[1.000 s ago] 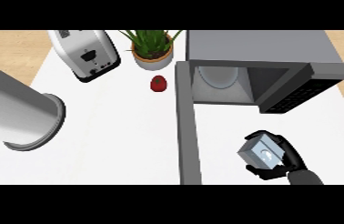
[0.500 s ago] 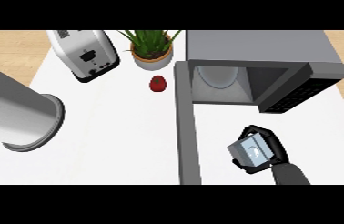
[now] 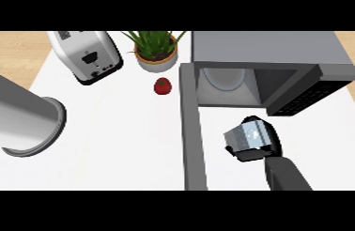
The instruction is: Pick up the milk, place it into the microwave and close the microwave
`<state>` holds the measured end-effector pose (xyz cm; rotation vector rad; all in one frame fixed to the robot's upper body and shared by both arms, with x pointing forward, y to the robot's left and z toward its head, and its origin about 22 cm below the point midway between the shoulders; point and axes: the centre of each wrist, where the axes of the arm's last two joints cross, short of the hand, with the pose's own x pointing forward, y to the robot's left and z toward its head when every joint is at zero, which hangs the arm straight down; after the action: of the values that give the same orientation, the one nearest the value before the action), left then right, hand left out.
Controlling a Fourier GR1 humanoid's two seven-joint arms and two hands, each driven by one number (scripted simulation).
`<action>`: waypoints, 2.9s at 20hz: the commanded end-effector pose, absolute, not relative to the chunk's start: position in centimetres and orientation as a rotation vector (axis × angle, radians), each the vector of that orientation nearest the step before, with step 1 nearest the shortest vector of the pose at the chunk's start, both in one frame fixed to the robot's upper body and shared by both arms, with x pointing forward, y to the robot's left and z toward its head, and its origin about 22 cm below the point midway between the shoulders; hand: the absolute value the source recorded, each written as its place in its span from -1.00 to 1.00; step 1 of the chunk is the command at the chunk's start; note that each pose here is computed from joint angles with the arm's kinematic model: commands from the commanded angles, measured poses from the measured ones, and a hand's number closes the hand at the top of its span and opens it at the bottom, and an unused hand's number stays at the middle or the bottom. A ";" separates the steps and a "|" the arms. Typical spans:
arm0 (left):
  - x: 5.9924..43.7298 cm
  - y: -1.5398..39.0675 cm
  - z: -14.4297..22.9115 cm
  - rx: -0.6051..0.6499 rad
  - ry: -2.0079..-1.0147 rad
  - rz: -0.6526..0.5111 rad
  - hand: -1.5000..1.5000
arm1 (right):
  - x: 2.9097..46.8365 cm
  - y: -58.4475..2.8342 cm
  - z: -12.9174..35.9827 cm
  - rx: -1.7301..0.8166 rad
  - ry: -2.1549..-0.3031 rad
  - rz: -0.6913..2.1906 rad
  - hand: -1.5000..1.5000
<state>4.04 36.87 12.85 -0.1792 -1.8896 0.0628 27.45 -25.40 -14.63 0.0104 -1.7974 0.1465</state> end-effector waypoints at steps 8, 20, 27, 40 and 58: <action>3.5 37.5 12.7 -0.205 -1.917 0.028 -1.00 | 34.2 -24.5 -9.4 -0.086 -1.890 0.175 1.00; 5.7 36.4 13.9 -0.225 -1.934 0.017 -1.00 | 40.4 -24.7 -2.2 -0.172 -1.858 0.232 1.00; 6.7 36.8 13.6 -0.268 -1.945 -0.027 -1.00 | 42.8 -24.6 1.6 -0.312 -1.839 0.274 1.00; 8.1 37.4 14.2 -0.303 -1.967 -0.059 -1.00 | 43.5 -28.7 4.3 -0.596 -1.822 0.272 1.00; 9.8 37.8 14.1 -0.316 -1.950 -0.072 -1.00 | 43.0 -30.7 4.4 -0.676 -1.829 0.196 1.00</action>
<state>9.60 37.80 14.09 -0.3160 -1.9543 -0.0784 42.09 -28.80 1.60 -0.6208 -1.8212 0.1555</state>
